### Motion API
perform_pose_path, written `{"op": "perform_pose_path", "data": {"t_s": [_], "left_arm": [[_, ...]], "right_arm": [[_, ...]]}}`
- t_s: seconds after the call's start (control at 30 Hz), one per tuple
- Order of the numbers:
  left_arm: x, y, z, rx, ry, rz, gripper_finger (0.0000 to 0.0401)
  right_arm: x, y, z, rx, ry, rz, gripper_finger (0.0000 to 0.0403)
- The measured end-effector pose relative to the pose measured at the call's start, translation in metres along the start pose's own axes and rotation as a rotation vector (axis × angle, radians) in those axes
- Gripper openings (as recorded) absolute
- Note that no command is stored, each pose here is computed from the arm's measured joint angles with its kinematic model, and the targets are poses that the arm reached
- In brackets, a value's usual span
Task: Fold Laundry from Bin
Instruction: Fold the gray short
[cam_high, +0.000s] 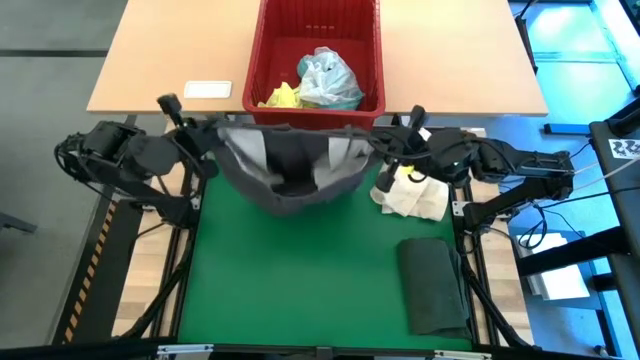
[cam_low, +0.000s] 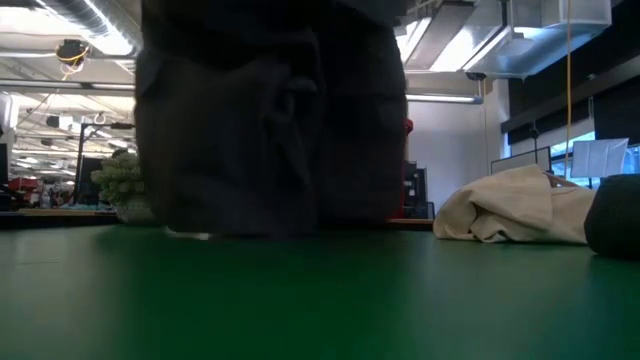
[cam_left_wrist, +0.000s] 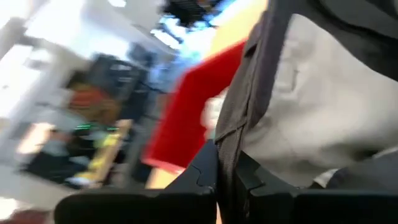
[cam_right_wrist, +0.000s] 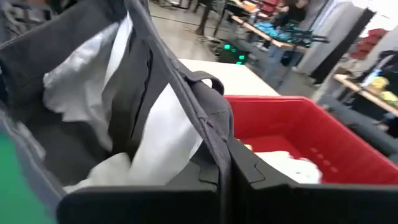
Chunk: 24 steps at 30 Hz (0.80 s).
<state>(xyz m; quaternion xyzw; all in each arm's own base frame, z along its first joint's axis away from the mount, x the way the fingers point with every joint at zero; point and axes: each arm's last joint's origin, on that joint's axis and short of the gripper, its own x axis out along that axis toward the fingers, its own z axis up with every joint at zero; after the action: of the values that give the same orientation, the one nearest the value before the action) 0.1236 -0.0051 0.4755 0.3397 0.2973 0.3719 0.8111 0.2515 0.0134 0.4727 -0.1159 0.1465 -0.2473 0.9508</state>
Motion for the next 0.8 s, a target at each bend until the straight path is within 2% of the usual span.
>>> {"op": "perform_pose_path", "data": {"t_s": [0.17,0.3,0.37,0.43,0.57,0.67,0.8], "left_arm": [[0.007,0.013,0.017,0.101,-0.026,0.106,0.0],[0.012,0.012,0.024,0.2,-0.08,0.055,0.0],[0.014,0.006,0.023,0.228,-0.114,-0.037,0.0],[0.017,-0.006,0.02,0.262,-0.127,-0.175,0.0],[0.027,-0.037,0.018,0.243,-0.056,-0.453,0.0],[0.034,-0.071,0.015,0.218,0.037,-0.616,0.0],[0.039,-0.128,0.004,0.293,0.122,-0.787,0.0]], "right_arm": [[0.002,-0.004,0.0,-0.032,0.005,-0.03,0.0003],[0.002,-0.001,-0.006,-0.06,0.054,-0.016,0.0003],[0.002,0.007,-0.012,-0.069,0.104,0.026,0.0002],[0.004,0.017,-0.022,-0.092,0.167,0.07,0.0002],[0.007,0.045,-0.047,-0.096,0.295,0.195,0.0001],[0.012,0.068,-0.071,-0.08,0.391,0.33,0.0001],[0.018,0.098,-0.111,-0.072,0.541,0.493,0.0002]]}}
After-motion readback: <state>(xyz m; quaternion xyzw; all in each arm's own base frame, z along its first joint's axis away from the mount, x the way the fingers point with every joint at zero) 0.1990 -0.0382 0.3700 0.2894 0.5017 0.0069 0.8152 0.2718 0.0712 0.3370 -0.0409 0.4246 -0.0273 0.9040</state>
